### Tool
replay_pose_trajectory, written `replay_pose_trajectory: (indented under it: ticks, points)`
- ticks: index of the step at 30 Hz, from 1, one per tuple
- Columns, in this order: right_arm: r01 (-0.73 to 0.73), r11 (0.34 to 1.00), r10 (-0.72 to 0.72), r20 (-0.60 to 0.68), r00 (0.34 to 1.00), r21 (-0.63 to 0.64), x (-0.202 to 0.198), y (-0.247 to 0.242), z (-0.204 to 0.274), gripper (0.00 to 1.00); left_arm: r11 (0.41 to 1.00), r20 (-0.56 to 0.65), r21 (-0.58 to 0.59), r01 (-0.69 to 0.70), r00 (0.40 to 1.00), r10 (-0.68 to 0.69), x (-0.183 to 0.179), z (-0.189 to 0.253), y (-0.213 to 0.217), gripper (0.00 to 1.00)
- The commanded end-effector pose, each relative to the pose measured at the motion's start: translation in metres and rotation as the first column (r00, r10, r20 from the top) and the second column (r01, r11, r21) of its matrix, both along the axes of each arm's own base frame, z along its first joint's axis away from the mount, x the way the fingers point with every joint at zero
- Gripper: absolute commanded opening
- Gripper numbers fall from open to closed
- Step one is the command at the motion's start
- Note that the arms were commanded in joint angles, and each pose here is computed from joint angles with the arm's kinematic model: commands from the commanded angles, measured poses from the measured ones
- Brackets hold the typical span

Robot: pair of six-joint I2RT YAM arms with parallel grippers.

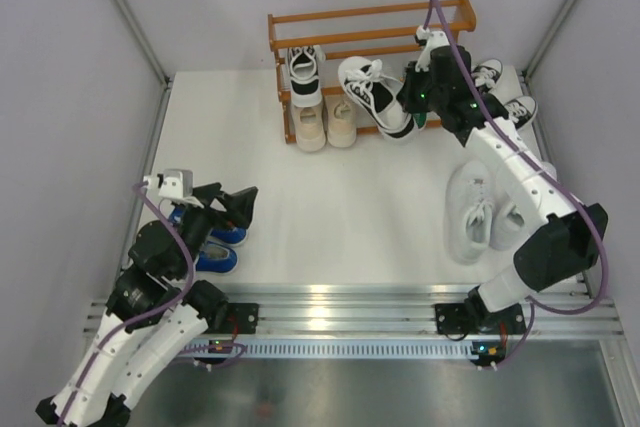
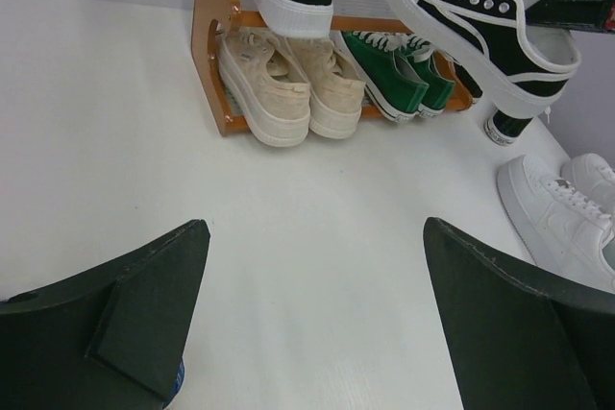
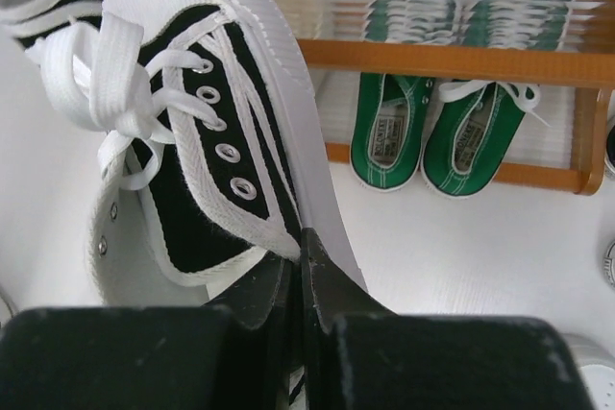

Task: Place and organize the shoes onto the shoe shelf
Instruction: Place the shoe at the shoe shelf.

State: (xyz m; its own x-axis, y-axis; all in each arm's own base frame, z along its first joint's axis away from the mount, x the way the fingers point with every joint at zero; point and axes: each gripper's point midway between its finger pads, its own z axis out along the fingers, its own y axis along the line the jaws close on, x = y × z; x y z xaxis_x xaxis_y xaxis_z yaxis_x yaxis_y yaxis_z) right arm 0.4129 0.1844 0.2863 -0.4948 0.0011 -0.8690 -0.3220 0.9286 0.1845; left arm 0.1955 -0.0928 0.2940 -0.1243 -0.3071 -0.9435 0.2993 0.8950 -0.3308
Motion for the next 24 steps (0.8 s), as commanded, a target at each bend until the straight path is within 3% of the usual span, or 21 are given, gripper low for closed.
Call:
replay_pose_trajectory:
  ticks: [1,14,24]
  points:
    - [0.146,0.976,-0.176,0.185,0.967,0.163,0.035,0.009,0.066,0.00,1.000,-0.002,-0.020,-0.014,1.000,0.014,-0.001,-0.003,0.003,0.98]
    - [0.214,0.910,-0.286,0.163,0.944,0.356,0.091,0.039,0.073,0.00,0.998,-0.008,-0.060,-0.028,1.000,0.028,-0.007,-0.008,0.008,0.98]
    - [0.228,0.883,-0.297,0.111,0.949,0.411,0.122,0.065,0.055,0.00,0.995,-0.010,-0.085,-0.044,0.999,0.043,-0.010,-0.009,0.012,0.98]
